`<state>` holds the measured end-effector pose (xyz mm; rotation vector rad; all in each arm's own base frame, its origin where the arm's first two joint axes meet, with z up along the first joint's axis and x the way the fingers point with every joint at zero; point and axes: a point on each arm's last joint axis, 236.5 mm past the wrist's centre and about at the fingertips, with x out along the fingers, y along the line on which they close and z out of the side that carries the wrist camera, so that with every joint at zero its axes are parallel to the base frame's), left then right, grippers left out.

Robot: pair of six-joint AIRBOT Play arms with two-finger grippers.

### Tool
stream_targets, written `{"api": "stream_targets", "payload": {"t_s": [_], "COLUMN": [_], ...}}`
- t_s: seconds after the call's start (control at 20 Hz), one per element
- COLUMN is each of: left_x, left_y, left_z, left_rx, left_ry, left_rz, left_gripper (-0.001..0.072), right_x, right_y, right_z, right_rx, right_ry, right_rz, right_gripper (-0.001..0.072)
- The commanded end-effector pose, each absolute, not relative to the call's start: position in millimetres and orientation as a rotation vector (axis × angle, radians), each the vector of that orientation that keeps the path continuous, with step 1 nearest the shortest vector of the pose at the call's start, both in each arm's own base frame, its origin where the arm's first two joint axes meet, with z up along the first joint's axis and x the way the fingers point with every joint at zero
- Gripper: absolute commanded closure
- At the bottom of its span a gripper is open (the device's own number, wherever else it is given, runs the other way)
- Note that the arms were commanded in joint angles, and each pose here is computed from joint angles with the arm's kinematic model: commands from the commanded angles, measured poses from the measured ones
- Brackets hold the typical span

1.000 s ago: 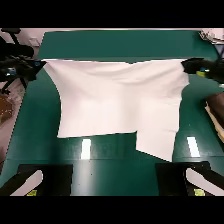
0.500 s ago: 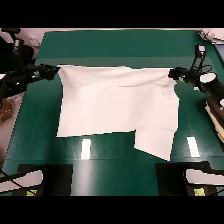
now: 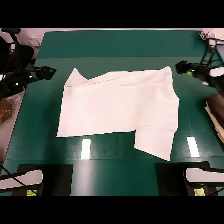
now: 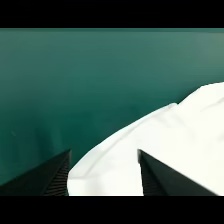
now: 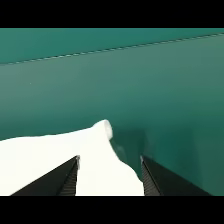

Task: Fold the shirts.

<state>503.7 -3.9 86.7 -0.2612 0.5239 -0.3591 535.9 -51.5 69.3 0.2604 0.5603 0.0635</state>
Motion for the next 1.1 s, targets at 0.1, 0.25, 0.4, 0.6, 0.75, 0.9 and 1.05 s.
{"api": "stream_targets", "payload": {"t_s": [0.1,0.25,0.4,0.6,0.75,0.9,1.05], "left_x": [436.2,380.3,337.0,283.1,240.8,218.7,206.7], "left_y": [-1.2,4.2,20.2,-4.2,-24.5,-32.1,-37.4], "left_z": [77.4,61.5,54.0,38.7,0.3,-39.6,-63.8], "left_rx": [-0.398,-0.289,-0.264,-0.403,-0.521,-0.581,-0.636], "left_ry": [0.815,1.014,1.145,1.249,1.397,1.461,1.486], "left_rz": [-0.523,-0.512,-0.358,-0.311,-0.313,-0.277,-0.234], "left_gripper": [0.0261,0.0357,0.0325,0.0034,0.0034,0.0034,0.0034], "right_x": [474.5,411.8,363.0,329.9,309.1,285.0,266.8], "right_y": [-96.5,-103.6,-99.8,-75.7,-56.9,-47.6,-44.5], "right_z": [87.1,73.7,65.3,64.0,58.7,42.1,21.4], "right_rx": [0.429,0.574,0.68,0.731,0.851,0.846,0.796], "right_ry": [0.704,0.817,0.858,0.855,0.88,0.95,1.047], "right_rz": [0.098,0.089,0.045,0.018,-0.025,-0.062,-0.119], "right_gripper": [0.0255,0.0256,0.0255,0.0254,0.0254,0.0255,0.0255]}}
